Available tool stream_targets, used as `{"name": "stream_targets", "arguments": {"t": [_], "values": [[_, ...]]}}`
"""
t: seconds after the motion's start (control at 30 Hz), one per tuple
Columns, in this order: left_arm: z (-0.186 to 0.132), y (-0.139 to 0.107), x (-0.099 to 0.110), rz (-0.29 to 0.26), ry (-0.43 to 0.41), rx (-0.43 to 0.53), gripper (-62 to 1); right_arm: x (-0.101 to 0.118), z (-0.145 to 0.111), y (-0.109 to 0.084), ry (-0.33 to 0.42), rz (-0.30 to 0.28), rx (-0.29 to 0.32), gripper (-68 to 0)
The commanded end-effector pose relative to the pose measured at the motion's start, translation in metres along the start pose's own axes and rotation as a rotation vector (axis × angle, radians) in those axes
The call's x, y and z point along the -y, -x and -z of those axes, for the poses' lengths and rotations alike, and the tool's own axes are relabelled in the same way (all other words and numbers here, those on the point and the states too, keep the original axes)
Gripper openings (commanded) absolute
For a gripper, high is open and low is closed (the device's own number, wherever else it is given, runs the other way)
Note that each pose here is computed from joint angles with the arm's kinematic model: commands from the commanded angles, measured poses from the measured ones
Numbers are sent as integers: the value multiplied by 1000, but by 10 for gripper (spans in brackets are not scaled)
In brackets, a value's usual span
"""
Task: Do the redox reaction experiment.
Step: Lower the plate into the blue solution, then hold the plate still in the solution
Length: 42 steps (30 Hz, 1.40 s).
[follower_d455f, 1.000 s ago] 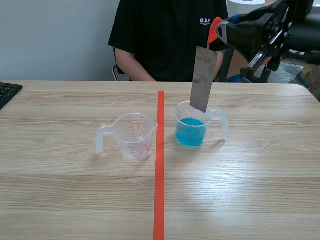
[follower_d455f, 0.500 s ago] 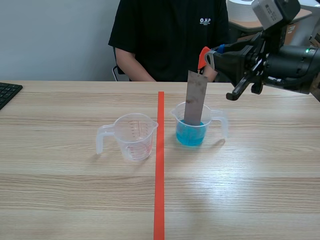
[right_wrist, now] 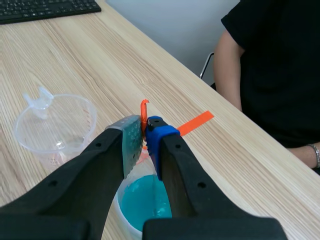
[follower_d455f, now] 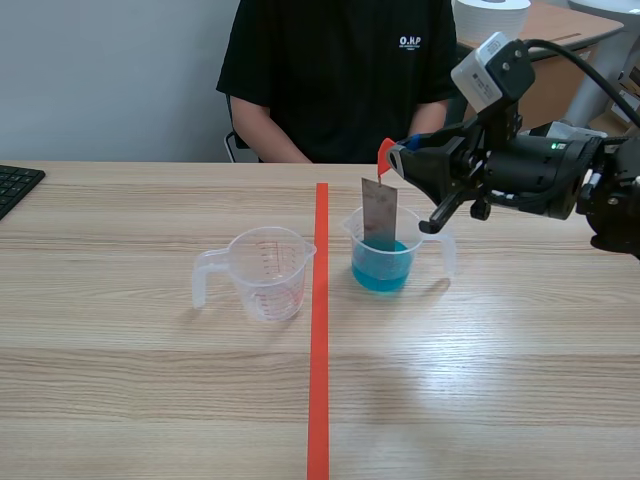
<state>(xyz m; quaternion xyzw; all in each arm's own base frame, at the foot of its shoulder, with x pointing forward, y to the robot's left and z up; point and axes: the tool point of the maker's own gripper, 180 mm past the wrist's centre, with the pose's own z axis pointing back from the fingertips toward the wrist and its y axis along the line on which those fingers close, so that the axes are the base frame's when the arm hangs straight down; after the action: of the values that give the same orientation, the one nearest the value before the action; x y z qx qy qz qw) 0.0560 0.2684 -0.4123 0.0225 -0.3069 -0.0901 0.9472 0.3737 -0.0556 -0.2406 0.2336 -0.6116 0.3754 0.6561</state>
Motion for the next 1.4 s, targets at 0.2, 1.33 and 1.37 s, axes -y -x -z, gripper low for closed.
{"name": "stream_targets", "arguments": {"t": [0.2, 1.33, 1.37], "values": [[-1, 1, 5, -15, 5, 2, -560, 7, 2, -19, 1, -36, 42, -658], [-1, 1, 5, -15, 6, 1, -560, 7, 2, -16, 0, -44, 26, -658], [-1, 1, 5, -15, 6, 1, -560, 7, 1, -16, 1, -44, 27, -658]]}}
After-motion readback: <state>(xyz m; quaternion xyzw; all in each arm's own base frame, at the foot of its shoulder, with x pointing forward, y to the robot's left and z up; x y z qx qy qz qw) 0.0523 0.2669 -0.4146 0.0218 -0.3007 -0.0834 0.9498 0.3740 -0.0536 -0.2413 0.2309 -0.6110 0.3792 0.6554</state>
